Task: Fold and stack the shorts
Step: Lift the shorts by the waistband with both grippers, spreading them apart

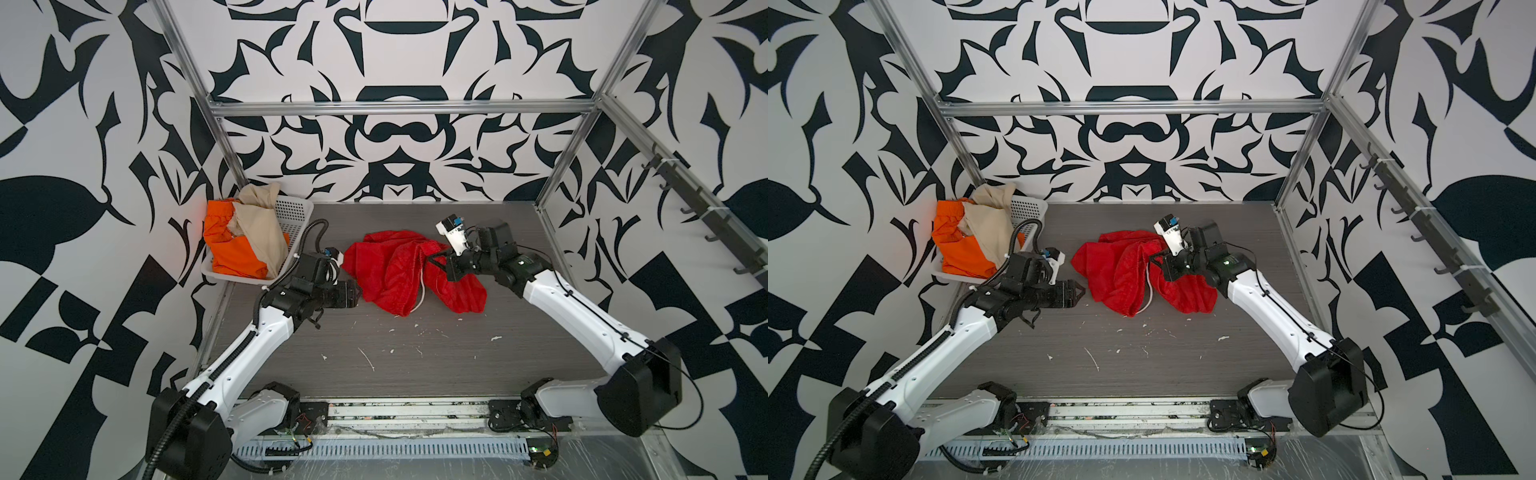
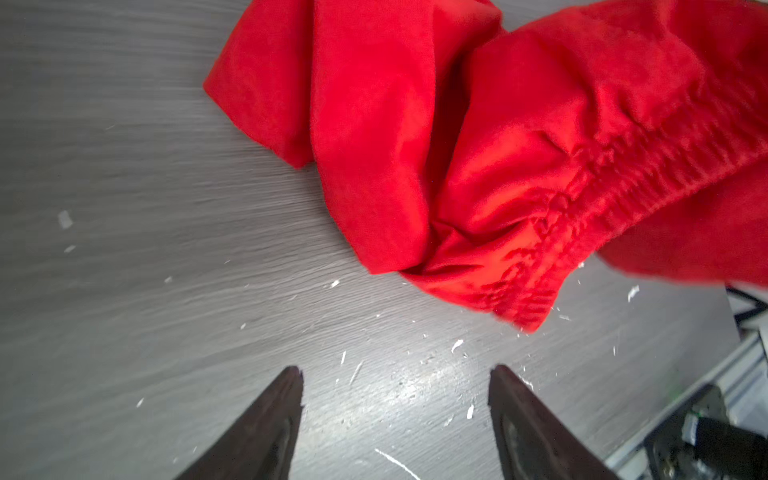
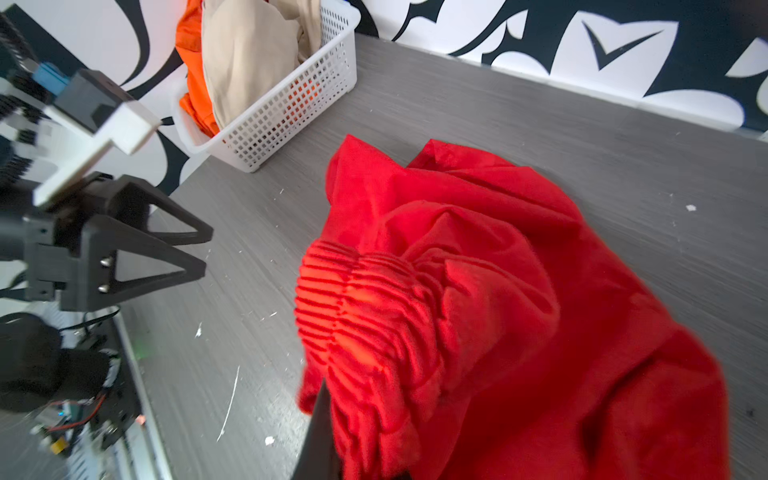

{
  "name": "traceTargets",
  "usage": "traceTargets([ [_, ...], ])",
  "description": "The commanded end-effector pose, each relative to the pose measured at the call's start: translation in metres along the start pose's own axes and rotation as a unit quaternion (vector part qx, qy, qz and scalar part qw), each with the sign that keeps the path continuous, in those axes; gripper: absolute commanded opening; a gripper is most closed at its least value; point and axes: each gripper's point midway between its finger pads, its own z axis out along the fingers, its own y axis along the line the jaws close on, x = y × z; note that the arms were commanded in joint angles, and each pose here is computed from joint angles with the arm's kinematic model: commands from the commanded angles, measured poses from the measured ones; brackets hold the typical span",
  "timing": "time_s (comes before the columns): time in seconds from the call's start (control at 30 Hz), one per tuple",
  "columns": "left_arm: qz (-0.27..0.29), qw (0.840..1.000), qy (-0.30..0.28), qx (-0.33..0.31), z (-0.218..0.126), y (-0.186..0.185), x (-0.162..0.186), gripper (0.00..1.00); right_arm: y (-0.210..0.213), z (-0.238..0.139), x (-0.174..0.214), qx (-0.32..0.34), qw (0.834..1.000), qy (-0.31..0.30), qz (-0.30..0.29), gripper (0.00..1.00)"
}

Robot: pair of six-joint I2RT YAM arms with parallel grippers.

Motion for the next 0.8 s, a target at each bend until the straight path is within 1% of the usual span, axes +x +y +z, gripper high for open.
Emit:
traceTargets([
  [0.0,0.099,0.994,-0.002,0.053,0.009,-0.029,-0.003,0.74,0.021,-0.010,-0.008,-0.065,0.998,0.009,-0.010,0.00],
  [0.1,0.179,0.981,-0.001,0.075,0.022,-0.058,0.008,0.75,0.021,-0.011,-0.017,-0.071,0.997,0.002,-0.005,0.00],
  [0.17,0.226,0.971,-0.016,0.071,0.031,-0.074,0.012,0.75,0.024,-0.014,-0.026,-0.077,0.997,-0.006,0.007,0.00],
  [0.23,0.246,0.965,-0.042,0.078,0.039,-0.088,0.012,0.75,0.028,-0.018,-0.039,-0.081,0.996,-0.019,0.028,0.00],
  [0.3,0.245,0.964,-0.070,0.082,0.045,-0.100,0.008,0.75,0.033,-0.026,-0.054,-0.087,0.994,-0.039,0.058,0.00],
  [0.37,0.243,0.964,-0.090,0.066,0.050,-0.104,0.005,0.75,0.036,-0.032,-0.066,-0.087,0.992,-0.055,0.077,0.00],
  [0.43,0.229,0.965,-0.108,0.062,0.052,-0.108,0.000,0.76,0.041,-0.039,-0.077,-0.094,0.990,-0.065,0.083,0.00],
  [0.5,0.219,0.968,-0.109,0.055,0.063,-0.111,0.003,0.76,0.045,-0.045,-0.085,-0.097,0.989,-0.074,0.086,0.00],
  [0.63,0.226,0.965,-0.122,0.041,0.072,-0.121,0.005,0.78,0.049,-0.052,-0.094,-0.100,0.988,-0.086,0.085,0.00],
  [0.7,0.221,0.966,-0.125,0.048,0.077,-0.127,0.006,0.79,0.052,-0.055,-0.098,-0.104,0.987,-0.090,0.085,0.00],
  [0.77,0.210,0.968,-0.135,0.019,0.082,-0.123,0.002,0.79,0.054,-0.057,-0.101,-0.108,0.986,-0.093,0.085,0.00],
])
